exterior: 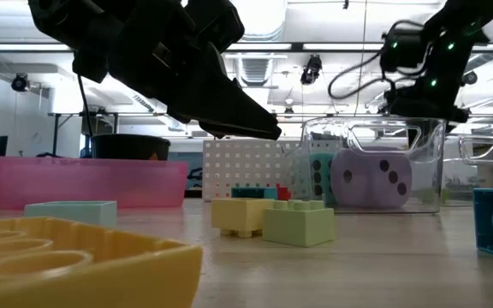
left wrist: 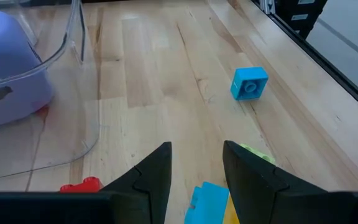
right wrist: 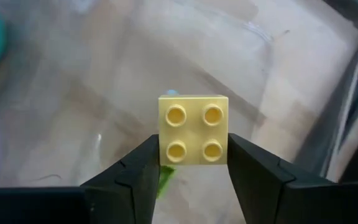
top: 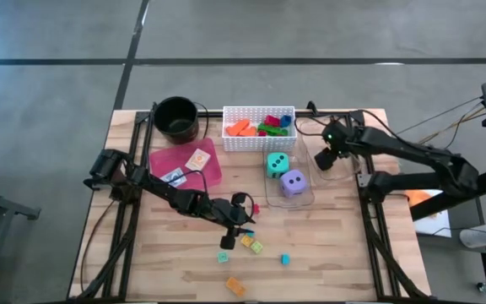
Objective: Pick & Place Toys
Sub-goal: Put the small light yellow game piece into the right transparent bin, then put the right small dark blue game piece into the right transparent bin
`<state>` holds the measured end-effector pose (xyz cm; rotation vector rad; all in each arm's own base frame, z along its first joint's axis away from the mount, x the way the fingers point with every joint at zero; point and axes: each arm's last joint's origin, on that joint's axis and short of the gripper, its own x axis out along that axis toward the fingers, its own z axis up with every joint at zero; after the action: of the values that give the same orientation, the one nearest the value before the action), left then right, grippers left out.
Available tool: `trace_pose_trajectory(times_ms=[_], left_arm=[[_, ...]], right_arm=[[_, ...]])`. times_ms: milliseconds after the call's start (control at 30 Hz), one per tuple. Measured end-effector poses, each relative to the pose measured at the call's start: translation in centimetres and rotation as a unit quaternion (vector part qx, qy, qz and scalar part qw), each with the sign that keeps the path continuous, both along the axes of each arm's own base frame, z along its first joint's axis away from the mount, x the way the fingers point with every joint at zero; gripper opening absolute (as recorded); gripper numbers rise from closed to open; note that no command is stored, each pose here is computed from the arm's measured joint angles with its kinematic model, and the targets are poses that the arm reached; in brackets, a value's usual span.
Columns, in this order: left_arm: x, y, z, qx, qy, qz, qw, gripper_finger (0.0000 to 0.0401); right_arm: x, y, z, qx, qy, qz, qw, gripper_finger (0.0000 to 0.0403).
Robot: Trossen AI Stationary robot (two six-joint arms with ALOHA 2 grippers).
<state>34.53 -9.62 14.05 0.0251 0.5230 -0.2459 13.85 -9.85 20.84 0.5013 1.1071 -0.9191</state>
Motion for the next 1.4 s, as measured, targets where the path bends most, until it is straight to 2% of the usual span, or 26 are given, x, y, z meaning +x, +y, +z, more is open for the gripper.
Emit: trace_pose_trajectory(times_ms=[233, 467, 633, 900, 1000, 1267, 1400], left_arm=[[0.0, 0.0, 0.0, 0.000, 0.000, 0.000, 1.000, 0.0149], [0.0, 0.0, 0.0, 0.000, 0.000, 0.000, 1.000, 0.0149], [0.0, 0.0, 0.0, 0.000, 0.000, 0.000, 1.000, 0.0149], [0.0, 0.0, 0.0, 0.000, 0.000, 0.000, 1.000, 0.0149], [0.0, 0.0, 0.0, 0.000, 0.000, 0.000, 1.000, 0.0149], [0.0, 0.0, 0.0, -0.001, 0.001, 0.001, 1.000, 0.0149], [0.0, 0.0, 0.0, 0.003, -0.001, 0.010, 1.000, 0.0149]], right_arm=[[1.2, -1.8, -1.9, 0.013, 0.030, -0.004, 0.999, 0.0182], [1.8, -2.8, -4.1, 0.050, 0.080, -0.004, 0.996, 0.0183], [2.4, -3.3, -4.1, 0.052, 0.088, 0.008, 0.995, 0.0183], [2.7, -3.5, -1.1, 0.019, 0.051, 0.019, 0.998, 0.0183], [2.5, -2.9, 0.4, 0.021, 0.012, 0.008, 1.000, 0.0183], [1.9, 1.3, 4.2, -0.012, -0.098, 0.080, 0.992, 0.0183], [1.9, 4.7, 5.3, -0.016, -0.144, 0.157, 0.977, 0.0183]])
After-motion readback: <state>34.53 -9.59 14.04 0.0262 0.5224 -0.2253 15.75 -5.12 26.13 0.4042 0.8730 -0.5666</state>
